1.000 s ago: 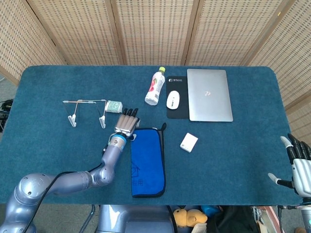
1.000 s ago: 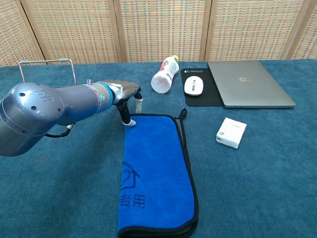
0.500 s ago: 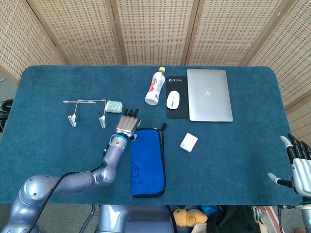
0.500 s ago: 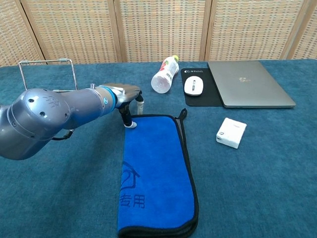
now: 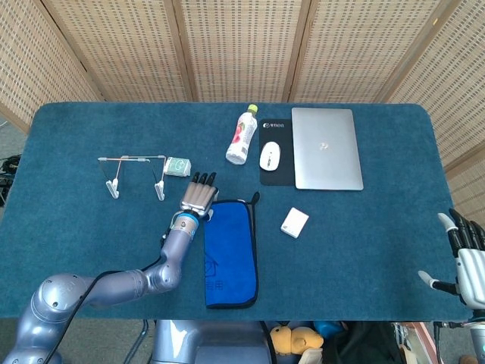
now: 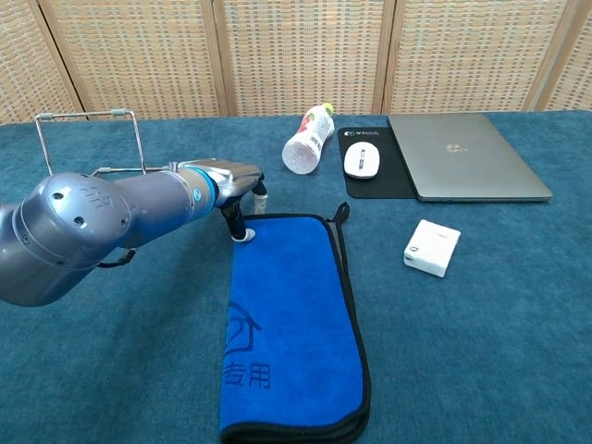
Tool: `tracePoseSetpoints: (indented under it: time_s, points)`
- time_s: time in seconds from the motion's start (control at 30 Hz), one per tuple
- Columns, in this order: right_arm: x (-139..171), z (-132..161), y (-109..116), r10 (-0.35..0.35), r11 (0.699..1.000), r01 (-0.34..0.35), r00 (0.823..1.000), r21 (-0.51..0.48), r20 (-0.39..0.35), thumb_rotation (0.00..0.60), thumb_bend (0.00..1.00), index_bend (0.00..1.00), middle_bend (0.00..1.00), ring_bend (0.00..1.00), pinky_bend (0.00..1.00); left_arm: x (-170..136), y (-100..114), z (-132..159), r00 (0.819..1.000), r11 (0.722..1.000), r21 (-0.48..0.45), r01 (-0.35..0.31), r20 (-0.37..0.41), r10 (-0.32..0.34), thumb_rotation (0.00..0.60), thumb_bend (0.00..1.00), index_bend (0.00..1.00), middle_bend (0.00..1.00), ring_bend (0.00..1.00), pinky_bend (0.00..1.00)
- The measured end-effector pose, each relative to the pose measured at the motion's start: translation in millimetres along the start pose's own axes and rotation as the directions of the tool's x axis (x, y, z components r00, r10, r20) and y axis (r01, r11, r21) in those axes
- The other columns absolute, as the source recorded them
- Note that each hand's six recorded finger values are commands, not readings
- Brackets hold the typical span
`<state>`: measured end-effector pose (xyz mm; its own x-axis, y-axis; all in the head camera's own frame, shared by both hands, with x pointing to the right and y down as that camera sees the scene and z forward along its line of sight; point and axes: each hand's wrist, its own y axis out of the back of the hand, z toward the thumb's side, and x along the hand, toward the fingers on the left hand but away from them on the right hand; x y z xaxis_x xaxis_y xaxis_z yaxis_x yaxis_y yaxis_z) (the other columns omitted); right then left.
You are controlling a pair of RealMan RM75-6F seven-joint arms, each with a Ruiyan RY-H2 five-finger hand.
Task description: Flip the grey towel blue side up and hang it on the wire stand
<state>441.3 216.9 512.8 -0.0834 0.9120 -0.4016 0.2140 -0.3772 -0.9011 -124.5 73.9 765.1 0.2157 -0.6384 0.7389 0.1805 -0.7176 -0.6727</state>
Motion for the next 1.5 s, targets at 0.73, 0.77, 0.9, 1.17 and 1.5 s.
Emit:
tracePoseSetpoints:
  time_s: [0.73, 0.77, 0.9, 1.17, 1.5]
  points:
    - [-0.5, -0.6, 0.1, 0.003, 1.000, -0.003, 1.000, -0.003, 0.000, 0.600, 0.00, 0.00, 0.00, 0.00, 0.00, -2.3, 7.6, -0.8, 1.000, 1.000, -0.027, -0.014, 0.003, 0.014, 0.600, 0.53, 0.85, 0.00, 0.00, 0.00]
    - [-0.4, -0.5, 0.0, 0.003, 1.000, -0.003, 1.000, -0.003, 0.000, 0.600, 0.00, 0.00, 0.00, 0.00, 0.00, -2.5, 7.8, -0.4, 1.000, 1.000, -0.028, -0.014, 0.006, 0.014, 0.600, 0.56, 0.85, 0.00, 0.00, 0.00]
    - [-0.1, -0.6, 0.2, 0.002, 1.000, -0.002, 1.000, -0.003, 0.000, 0.600, 0.00, 0.00, 0.00, 0.00, 0.00, -3.4, 9.0, 0.4, 1.000, 1.000, -0.016, -0.020, 0.018, 0.020, 0.600, 0.65, 0.84, 0.00, 0.00, 0.00]
    - [0.2, -0.5, 0.3, 0.004, 1.000, -0.004, 1.000, -0.003, -0.002, 0.600, 0.00, 0.00, 0.00, 0.00, 0.00, -6.7, 14.9, 2.0, 0.998, 0.999, 0.003, -0.043, 0.052, 0.042, 0.600, 0.74, 0.84, 0.00, 0.00, 0.00]
    - [0.9, 0.2, 0.9, 0.005, 1.000, -0.005, 1.000, -0.007, -0.007, 0.600, 0.00, 0.00, 0.00, 0.00, 0.00, -15.4, 46.6, 0.3, 0.991, 0.993, -0.003, -0.114, 0.077, 0.114, 0.600, 0.76, 0.84, 0.00, 0.00, 0.00]
